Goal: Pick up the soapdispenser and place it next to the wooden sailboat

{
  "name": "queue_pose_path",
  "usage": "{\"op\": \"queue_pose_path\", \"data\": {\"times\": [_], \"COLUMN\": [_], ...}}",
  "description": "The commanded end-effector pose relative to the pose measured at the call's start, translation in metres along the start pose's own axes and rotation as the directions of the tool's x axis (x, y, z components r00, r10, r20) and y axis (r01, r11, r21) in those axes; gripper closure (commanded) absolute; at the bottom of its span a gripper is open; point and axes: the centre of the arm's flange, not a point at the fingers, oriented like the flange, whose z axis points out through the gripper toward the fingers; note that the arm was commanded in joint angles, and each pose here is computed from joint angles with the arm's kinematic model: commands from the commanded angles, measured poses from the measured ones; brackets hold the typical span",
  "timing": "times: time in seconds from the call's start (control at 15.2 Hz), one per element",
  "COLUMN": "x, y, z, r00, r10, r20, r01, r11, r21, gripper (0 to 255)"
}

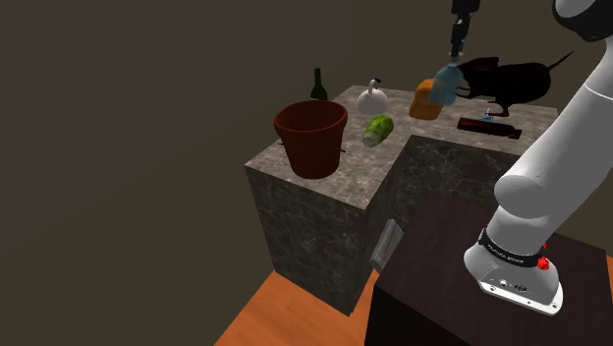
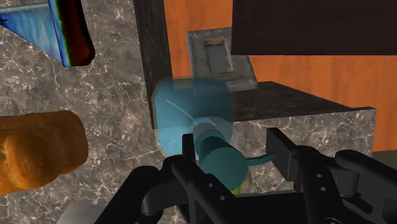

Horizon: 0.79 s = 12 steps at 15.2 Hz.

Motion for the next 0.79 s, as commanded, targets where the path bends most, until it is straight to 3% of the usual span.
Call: {"op": "queue_pose_path", "data": {"times": [0.0, 0.73], "x": [-0.022, -0.138], "y": [0.013, 0.09], "z": [0.007, 0.049], "r00": [1.0, 1.0], "r10": [-0.002, -0.002], "r20": [-0.001, -0.001], "r01": [0.002, 0.002], "r11": [1.0, 1.0], "r21": [-0.001, -0.001], "gripper": [255, 255]}}
